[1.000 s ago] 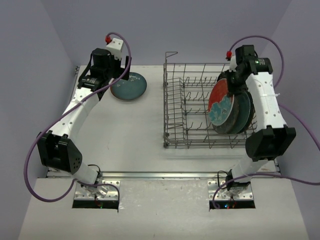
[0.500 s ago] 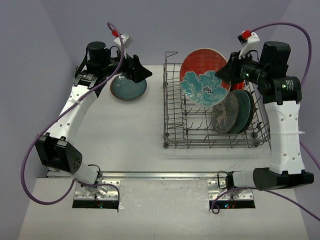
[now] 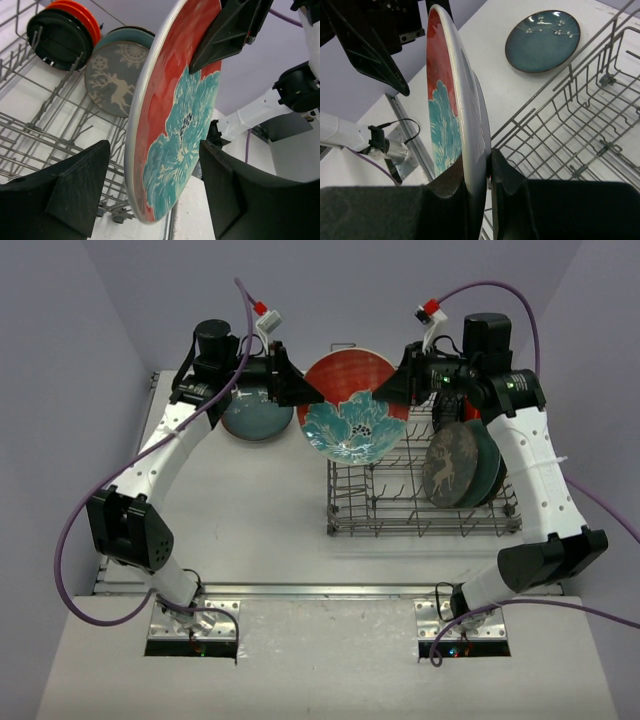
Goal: Unload the plates from the dish rack
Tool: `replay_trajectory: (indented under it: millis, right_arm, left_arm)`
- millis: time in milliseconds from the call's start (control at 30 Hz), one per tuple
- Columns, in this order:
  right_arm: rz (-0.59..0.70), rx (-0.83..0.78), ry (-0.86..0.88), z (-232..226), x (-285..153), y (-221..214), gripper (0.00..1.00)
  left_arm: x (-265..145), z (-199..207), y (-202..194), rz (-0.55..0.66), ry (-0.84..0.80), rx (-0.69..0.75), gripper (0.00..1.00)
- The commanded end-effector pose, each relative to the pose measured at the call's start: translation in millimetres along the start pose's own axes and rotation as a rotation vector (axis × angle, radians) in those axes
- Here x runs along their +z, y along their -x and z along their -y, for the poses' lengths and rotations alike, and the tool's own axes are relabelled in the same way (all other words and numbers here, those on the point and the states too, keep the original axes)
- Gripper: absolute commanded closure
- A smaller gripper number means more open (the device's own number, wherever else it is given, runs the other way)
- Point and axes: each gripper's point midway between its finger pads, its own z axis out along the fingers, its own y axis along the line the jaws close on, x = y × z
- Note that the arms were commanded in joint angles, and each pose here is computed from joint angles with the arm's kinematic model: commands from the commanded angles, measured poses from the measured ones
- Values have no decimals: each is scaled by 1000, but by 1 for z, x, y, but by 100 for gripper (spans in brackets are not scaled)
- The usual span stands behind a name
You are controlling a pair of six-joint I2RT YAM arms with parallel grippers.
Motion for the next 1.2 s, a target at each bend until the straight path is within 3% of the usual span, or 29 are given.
replay_trajectory:
  millis: [0, 100, 167, 233, 267, 333, 367, 400, 433, 500, 600, 767, 1000, 1167]
  right_arm:
    - [198, -149, 140, -48, -18, 64, 100]
    - [204, -131, 157, -50, -15, 66, 100]
    - [199, -119, 159, -48, -13, 65, 100]
    - [194, -112, 155, -46, -12, 63, 100]
    - [189, -105, 147, -44, -11, 62, 91]
    - [178, -90, 123, -39, -9, 59, 63]
    - [173, -83, 117, -38, -9, 57, 59]
    - [174, -73, 83, -32, -9, 56, 41]
    - [172, -58, 46, -25, -9, 54, 31]
    - [175, -25, -14, -10, -12, 52, 14]
    - [199, 46, -108, 20, -26, 53, 1]
    - [211, 180, -203, 61, -48, 50, 1]
    - [169, 226, -349, 107, -74, 28, 1]
    - [135, 260, -412, 123, -87, 12, 1]
  left_arm:
    - [3, 15, 0, -16, -54, 28, 49]
    - [4, 11, -5, -23, -53, 14, 61]
    - [4, 10, -6, -26, -50, 2, 83]
    - [2, 9, -7, -22, -46, -10, 98]
    - [0, 8, -6, -12, -45, -26, 100]
    - [-7, 3, 0, 24, -43, -60, 100]
    - [-9, 2, 0, 28, -39, -66, 100]
    - [-18, -9, 3, 54, -18, -102, 100]
    - [-28, -14, 12, 92, -13, -142, 100]
    - [-49, -31, 26, 151, 25, -176, 100]
    - [-92, -62, 49, 252, 103, -225, 100]
    - [-155, -123, 72, 390, 269, -272, 100]
    - [-186, -212, 69, 361, 535, -254, 100]
    - [-189, -266, 37, 328, 582, -342, 100]
